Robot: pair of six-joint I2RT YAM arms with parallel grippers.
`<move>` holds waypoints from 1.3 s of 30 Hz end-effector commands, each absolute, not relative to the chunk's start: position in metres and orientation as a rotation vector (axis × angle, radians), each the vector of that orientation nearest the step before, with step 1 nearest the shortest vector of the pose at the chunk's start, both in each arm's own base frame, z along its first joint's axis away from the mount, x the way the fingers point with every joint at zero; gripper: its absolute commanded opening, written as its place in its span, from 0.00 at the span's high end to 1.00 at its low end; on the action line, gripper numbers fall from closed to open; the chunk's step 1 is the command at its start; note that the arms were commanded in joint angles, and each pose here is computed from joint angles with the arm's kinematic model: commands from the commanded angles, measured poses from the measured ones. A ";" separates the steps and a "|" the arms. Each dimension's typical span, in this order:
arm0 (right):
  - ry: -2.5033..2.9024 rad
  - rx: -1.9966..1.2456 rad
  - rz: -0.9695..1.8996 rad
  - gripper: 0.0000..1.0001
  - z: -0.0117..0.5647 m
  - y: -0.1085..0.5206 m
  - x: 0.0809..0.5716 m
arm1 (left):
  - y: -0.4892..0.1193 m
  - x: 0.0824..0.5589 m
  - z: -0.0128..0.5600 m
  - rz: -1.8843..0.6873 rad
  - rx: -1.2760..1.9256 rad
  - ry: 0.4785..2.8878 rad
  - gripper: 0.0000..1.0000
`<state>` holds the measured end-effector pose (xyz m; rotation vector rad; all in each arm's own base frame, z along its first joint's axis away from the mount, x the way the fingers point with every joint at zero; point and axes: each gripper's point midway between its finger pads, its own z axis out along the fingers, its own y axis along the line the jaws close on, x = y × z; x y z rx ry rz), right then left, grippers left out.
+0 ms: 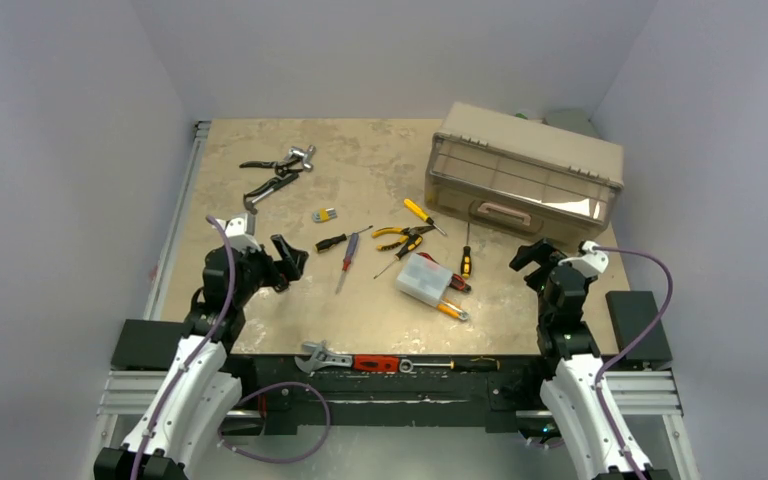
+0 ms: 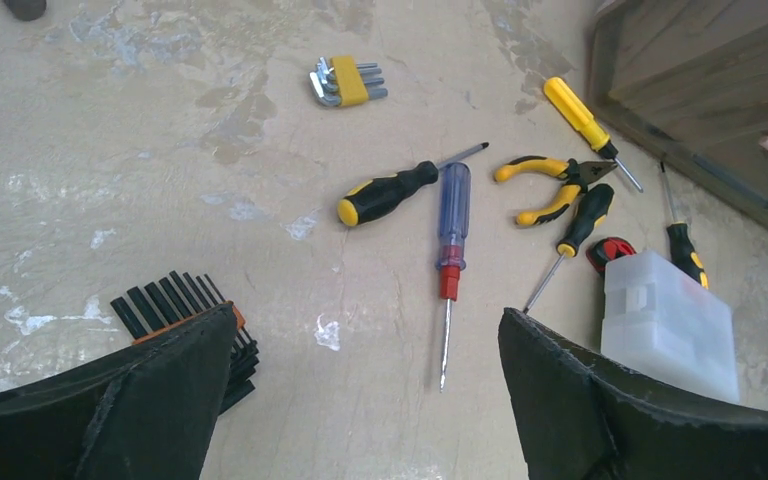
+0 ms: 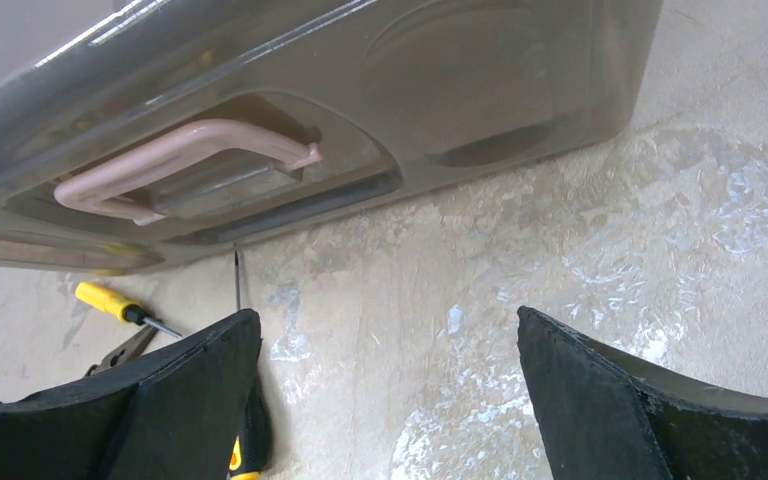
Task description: Pack the tool kit
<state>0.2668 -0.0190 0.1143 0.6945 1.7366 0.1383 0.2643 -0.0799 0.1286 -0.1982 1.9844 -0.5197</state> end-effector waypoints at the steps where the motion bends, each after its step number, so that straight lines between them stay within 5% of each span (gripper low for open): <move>1: 1.655 0.740 0.127 0.01 0.131 -0.028 0.266 | -0.087 0.269 0.163 -0.575 -0.165 1.870 0.00; 7: 1.636 0.764 0.102 0.01 0.134 -0.034 0.261 | -0.085 0.270 0.150 -0.599 -0.260 1.895 0.00; 18: 1.632 0.662 0.140 0.01 0.161 -0.024 0.256 | -0.142 0.268 0.172 -0.753 0.064 1.740 0.01; 31: 1.548 0.666 -0.009 0.01 0.298 -0.049 0.243 | -0.214 0.309 0.215 -0.911 0.085 1.816 0.01; 39: 1.706 0.634 -0.193 0.01 0.327 -0.061 0.265 | -0.278 0.348 0.255 -0.994 0.162 1.793 0.01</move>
